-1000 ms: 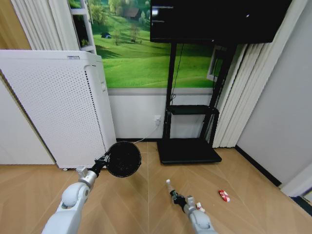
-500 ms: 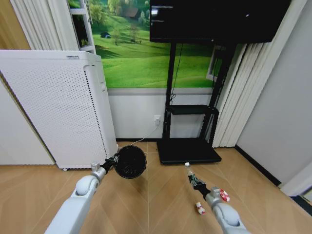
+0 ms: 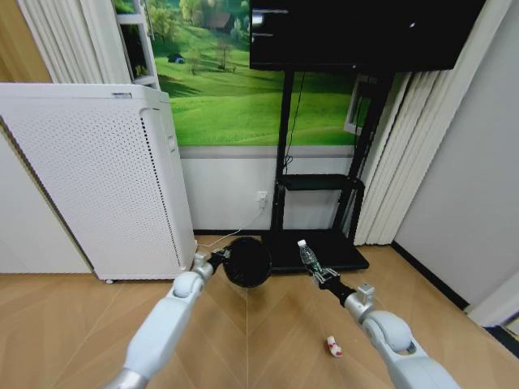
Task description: Pick up the trash bin and place the garbage on the floor into it.
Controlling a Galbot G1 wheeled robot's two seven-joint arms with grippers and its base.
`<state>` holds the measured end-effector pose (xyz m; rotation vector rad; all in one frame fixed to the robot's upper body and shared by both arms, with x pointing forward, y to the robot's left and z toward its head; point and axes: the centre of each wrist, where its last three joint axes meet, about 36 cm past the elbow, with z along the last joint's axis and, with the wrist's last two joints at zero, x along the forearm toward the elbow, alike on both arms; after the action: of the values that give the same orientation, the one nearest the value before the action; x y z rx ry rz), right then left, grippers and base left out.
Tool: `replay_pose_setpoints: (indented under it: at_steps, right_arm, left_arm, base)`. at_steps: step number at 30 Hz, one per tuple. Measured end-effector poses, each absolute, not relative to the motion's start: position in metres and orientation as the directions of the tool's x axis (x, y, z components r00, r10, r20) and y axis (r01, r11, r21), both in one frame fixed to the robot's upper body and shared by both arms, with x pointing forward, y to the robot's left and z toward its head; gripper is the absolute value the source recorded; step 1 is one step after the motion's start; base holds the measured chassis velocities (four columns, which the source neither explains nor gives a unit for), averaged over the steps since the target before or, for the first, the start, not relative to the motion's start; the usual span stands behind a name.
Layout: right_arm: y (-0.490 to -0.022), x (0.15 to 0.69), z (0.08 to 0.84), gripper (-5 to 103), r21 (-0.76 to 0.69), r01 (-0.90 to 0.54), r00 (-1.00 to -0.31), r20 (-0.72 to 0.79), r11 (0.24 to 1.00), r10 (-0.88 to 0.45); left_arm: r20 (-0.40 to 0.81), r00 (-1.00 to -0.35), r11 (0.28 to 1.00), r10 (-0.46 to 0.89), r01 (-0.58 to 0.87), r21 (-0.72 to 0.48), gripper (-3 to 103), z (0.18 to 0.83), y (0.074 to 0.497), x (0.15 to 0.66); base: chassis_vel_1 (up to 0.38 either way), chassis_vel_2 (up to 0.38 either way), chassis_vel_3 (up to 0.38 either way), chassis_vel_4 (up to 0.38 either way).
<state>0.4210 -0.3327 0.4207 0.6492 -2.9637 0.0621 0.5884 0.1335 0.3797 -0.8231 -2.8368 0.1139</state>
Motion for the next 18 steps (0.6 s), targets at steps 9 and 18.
replay_pose_setpoints:
  at_steps: [9, 18]
  right_arm:
    - [-0.31, 0.426, 0.416, 24, 0.026, -0.426, -0.899, 0.099, 0.904, -0.426]
    - [-0.293, 0.433, 0.396, 35, 0.025, -0.399, -0.909, 0.122, 0.917, -0.399]
  left_arm:
    - [0.164, -0.801, 0.817, 0.576, 0.557, -0.15, 7, 0.374, 0.056, 0.586]
    - [0.168, -0.792, 0.81, 0.586, 0.57, -0.14, 7, 0.368, 0.041, 0.576]
  base:
    - [0.0, 0.0, 0.0, 0.0]
    - [0.0, 0.0, 0.0, 0.0]
